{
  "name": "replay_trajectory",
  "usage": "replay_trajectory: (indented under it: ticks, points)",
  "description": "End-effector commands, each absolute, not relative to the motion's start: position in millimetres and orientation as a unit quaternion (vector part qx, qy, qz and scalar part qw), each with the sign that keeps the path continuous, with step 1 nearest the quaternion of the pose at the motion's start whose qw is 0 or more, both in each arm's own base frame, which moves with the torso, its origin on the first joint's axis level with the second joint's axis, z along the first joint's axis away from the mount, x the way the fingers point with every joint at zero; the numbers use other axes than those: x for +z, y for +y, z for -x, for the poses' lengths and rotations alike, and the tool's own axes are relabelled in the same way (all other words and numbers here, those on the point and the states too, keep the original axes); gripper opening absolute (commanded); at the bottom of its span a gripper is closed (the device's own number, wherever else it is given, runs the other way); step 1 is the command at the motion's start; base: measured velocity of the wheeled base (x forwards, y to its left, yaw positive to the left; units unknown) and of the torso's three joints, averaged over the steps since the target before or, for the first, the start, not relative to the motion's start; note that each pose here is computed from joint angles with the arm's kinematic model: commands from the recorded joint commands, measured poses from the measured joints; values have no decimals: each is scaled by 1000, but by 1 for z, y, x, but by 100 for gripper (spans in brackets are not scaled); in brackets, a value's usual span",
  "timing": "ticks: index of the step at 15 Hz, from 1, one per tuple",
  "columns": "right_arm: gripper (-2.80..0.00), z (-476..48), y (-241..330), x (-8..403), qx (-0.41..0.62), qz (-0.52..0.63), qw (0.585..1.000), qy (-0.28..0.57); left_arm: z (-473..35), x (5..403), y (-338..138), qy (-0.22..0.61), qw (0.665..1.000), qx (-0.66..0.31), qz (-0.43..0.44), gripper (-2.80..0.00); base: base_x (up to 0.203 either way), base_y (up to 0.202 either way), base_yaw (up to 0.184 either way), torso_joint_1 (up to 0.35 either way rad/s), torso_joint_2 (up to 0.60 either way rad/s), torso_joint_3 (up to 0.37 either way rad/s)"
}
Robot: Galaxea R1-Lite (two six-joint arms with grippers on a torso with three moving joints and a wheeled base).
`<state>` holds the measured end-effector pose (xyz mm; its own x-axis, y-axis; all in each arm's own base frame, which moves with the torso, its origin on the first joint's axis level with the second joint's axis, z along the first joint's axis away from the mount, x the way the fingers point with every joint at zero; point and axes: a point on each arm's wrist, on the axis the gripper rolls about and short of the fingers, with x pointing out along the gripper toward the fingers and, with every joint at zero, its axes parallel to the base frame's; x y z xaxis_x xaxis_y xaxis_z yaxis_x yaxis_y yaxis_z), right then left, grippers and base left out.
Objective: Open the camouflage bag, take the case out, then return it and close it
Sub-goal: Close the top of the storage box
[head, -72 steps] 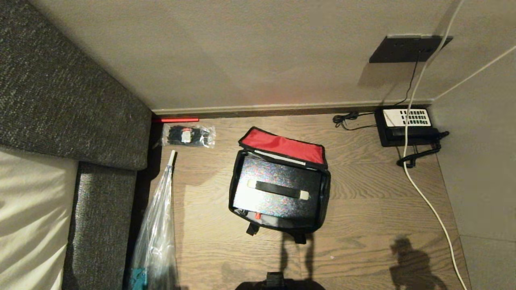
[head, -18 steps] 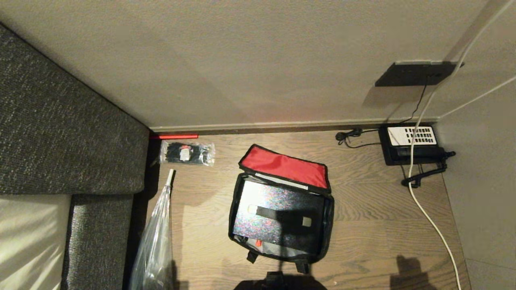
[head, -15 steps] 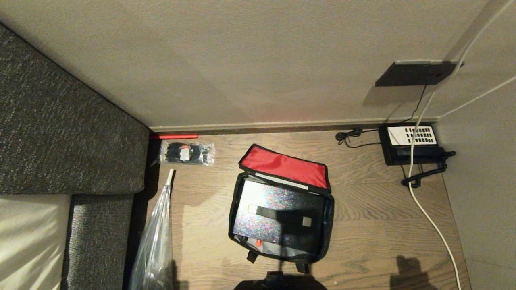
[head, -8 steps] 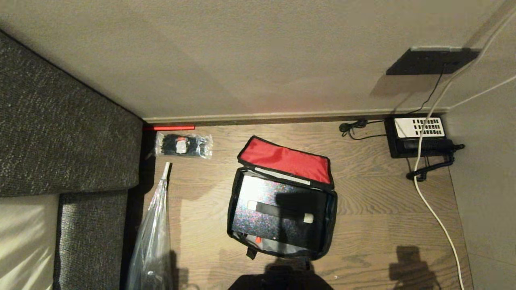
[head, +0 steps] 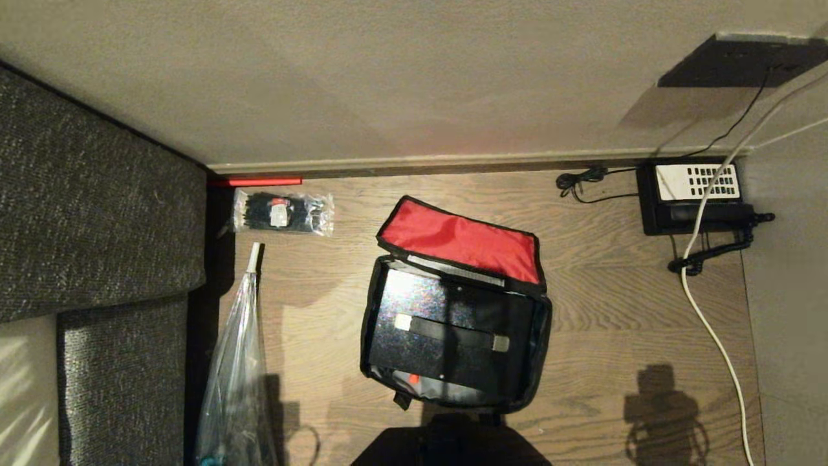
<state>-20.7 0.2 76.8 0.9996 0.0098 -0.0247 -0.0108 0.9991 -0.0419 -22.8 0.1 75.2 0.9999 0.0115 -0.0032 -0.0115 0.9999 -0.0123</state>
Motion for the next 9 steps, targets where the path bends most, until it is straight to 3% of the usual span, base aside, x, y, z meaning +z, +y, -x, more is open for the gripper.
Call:
replay_trajectory:
  ticks: [1,9]
  points:
    - [-280,21,0,77,6,21,1000,13,23,74,0,2,1000,6,6,-280,0,0,0,0,7,-203]
    - [-280,21,0,77,5,21,1000,13,23,74,0,2,1000,6,6,-280,0,0,0,2,2,-168]
